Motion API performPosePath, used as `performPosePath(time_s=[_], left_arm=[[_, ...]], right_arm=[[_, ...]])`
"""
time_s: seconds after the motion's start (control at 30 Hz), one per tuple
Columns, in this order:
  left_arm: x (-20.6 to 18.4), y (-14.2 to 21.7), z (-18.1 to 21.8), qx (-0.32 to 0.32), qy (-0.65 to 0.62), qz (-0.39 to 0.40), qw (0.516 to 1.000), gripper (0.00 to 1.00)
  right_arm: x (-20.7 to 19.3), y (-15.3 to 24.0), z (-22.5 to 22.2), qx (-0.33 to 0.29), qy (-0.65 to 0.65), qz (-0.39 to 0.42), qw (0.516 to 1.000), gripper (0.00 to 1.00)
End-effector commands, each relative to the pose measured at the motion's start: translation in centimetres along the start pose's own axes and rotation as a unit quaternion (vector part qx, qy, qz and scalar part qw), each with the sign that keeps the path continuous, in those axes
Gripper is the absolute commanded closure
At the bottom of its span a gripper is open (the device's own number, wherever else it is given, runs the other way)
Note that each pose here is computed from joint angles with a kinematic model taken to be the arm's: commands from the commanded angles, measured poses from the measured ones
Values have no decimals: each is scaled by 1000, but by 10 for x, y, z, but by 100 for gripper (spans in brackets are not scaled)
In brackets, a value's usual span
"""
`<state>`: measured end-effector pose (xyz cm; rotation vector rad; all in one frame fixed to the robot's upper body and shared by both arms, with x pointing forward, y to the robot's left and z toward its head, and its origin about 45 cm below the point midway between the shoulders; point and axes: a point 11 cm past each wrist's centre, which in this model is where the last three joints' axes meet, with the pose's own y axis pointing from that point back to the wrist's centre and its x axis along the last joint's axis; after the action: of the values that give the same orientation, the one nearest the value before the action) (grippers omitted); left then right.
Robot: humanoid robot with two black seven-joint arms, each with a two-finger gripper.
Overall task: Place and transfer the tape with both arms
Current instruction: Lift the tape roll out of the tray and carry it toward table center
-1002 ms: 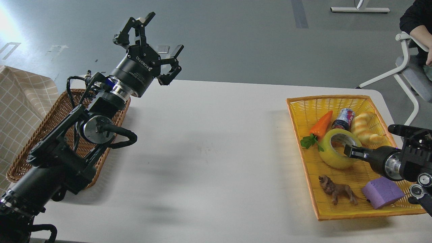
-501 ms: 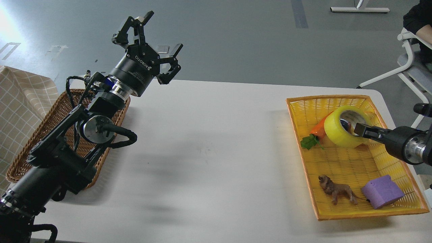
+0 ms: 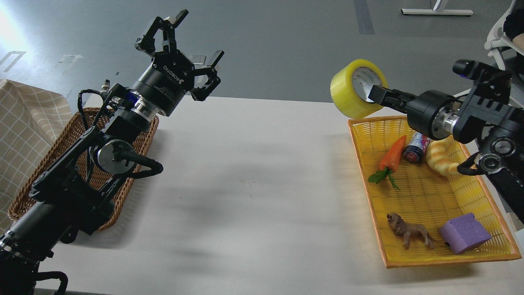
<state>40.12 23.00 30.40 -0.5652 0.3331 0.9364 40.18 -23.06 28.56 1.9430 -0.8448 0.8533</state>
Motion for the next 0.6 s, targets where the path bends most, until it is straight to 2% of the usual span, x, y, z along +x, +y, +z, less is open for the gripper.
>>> performPosePath(time_s=[0.0,0.17,0.27,0.57], left_arm=[[3,3,3,-5,-1,4,1000,0],[12,13,2,-3,-1,17,1000,0],[10,17,8,-4,-11,-6,1000,0],[13,20,12,-13,-11,-6,1000,0]], right_arm=[[-18,-23,-35,36,4,-25,999,94],[-54,-45,-62,55,19,-70,996,94],[-80,-55,-79,64,55,-100,991,94],[-133,-67,-120,94,152,-159,971,95]])
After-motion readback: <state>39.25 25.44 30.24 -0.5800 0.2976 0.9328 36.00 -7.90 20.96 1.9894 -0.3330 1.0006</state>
